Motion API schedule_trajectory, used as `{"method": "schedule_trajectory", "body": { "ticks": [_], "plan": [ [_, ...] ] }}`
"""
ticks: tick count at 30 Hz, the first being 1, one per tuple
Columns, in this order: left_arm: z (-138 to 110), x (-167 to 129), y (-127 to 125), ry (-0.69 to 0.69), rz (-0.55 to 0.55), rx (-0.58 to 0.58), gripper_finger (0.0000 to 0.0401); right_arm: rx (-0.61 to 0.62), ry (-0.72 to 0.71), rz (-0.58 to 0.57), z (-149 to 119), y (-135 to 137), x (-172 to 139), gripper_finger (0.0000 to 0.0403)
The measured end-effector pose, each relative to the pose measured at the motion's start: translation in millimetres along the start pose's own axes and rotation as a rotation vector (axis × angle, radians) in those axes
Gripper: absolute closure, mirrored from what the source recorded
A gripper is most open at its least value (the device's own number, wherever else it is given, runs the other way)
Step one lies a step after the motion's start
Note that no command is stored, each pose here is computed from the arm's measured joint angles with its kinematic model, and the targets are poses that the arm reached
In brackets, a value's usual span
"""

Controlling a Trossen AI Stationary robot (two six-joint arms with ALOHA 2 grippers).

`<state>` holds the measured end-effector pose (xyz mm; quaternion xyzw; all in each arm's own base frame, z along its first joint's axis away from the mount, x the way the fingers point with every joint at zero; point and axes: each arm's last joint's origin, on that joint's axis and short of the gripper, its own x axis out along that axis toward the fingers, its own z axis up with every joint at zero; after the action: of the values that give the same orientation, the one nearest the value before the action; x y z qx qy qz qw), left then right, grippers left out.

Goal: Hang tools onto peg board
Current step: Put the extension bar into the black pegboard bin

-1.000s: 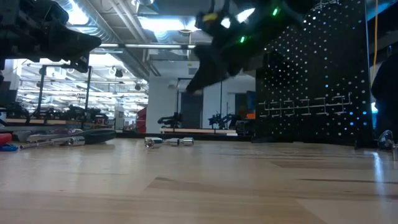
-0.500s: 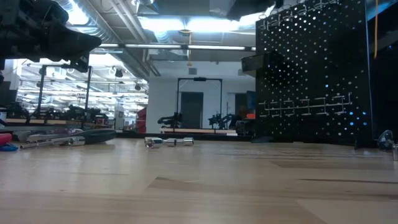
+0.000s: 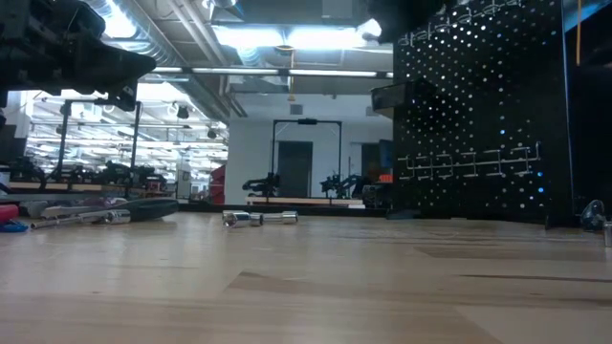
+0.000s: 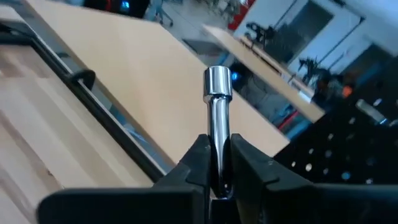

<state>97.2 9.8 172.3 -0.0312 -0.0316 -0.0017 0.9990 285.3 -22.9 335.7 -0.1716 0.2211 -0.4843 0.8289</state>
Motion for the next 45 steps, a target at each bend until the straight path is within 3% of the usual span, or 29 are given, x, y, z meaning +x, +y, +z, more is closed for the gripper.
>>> {"method": "schedule_trajectory", "body": {
  "ticks": [9, 17, 32, 37, 45],
  "plan": [
    [0, 0, 0, 0.002, 0.000, -0.004, 0.0400, 0.129, 0.165, -0.037, -23, -17, 28, 0.0357],
    [0, 0, 0, 0.002, 0.000, -0.005, 0.0400, 0.159, 0.224, -0.022, -31, -21, 33, 0.0353],
    [0, 0, 0, 0.002, 0.000, -0.005, 0.0400, 0.176, 0.233, 0.001, -29, -25, 34, 0.0263],
    [0, 0, 0, 0.002, 0.000, -0.004, 0.0400, 0.243, 0.161, 0.176, 2, -26, 16, 0.0239],
    [0, 0, 0, 0.001, 0.000, -0.005, 0.0400, 0.215, -0.047, 0.629, 32, 8, -20, 0.0236]
  ]
}}
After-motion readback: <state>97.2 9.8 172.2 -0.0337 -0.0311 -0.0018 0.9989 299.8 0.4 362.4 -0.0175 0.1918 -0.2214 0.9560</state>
